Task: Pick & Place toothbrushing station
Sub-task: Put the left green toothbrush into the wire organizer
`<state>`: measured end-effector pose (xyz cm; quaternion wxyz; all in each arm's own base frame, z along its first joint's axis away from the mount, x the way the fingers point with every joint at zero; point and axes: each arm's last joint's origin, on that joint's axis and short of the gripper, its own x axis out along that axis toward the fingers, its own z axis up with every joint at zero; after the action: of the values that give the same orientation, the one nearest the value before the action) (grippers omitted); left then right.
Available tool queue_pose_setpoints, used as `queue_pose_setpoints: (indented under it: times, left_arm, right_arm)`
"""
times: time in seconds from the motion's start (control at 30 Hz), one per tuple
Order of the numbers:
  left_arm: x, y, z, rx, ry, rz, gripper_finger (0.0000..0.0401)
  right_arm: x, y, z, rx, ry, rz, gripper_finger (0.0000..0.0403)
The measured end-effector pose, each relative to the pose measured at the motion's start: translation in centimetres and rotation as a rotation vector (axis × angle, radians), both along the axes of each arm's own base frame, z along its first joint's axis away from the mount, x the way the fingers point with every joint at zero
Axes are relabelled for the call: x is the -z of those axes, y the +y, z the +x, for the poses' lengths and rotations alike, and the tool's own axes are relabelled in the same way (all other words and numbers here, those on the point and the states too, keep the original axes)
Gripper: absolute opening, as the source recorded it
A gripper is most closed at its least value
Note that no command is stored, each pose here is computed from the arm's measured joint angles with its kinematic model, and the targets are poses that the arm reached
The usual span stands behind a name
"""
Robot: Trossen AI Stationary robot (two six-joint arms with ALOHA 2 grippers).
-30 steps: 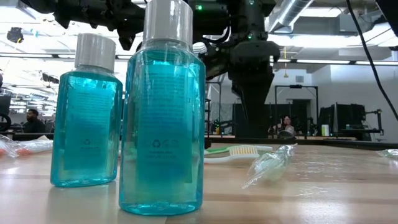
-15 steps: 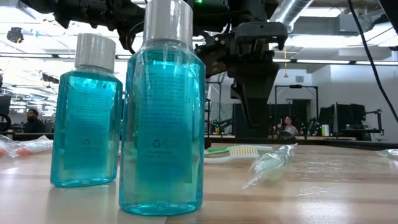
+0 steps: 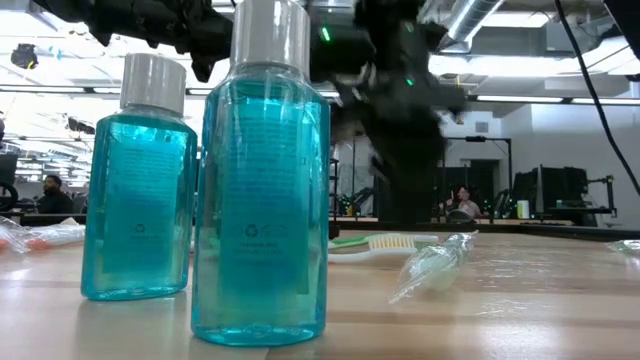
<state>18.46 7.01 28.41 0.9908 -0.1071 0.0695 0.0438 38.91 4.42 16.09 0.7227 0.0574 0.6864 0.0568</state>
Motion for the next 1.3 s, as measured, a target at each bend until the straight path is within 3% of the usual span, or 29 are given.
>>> queue_pose_setpoints:
  times: [0.17, 0.47, 0.63, 0.77, 0.9, 1.03, 1.3]
  left_arm:
    - [0.0, 0.0, 0.0, -0.004, 0.003, -0.003, 0.0112]
    - [0.2, 0.1, 0.2, -0.026, 0.013, -0.004, 0.0112]
    - [0.2, 0.2, 0.2, -0.030, 0.012, -0.003, 0.0112]
    - [0.2, 0.2, 0.2, -0.030, 0.012, -0.003, 0.0112]
    - [0.2, 0.2, 0.2, -0.030, 0.012, -0.004, 0.0112]
    - [0.2, 0.2, 0.2, -0.030, 0.012, -0.006, 0.0112]
    - [0.2, 0.2, 0.2, -0.032, 0.011, -0.006, 0.0112]
  right_arm:
    - [2.6, -0.2, -1.7, -0.004, 0.055, -0.007, 0.0119]
    - [3.1, -0.6, -1.7, 0.001, 0.021, -0.007, 0.0109]
    - [3.2, -1.0, -1.5, -0.023, 0.003, -0.007, 0.0077]
    - [3.1, -1.3, -1.0, -0.029, -0.042, 0.009, 0.0016]
    - [3.1, -1.5, -0.7, -0.001, -0.062, 0.033, 0.0010]
    - [3.1, -1.2, -1.1, -0.011, -0.016, 0.067, 0.0007]
    - [2.0, 0.8, -4.4, -0.035, 0.218, 0.071, 0.0003]
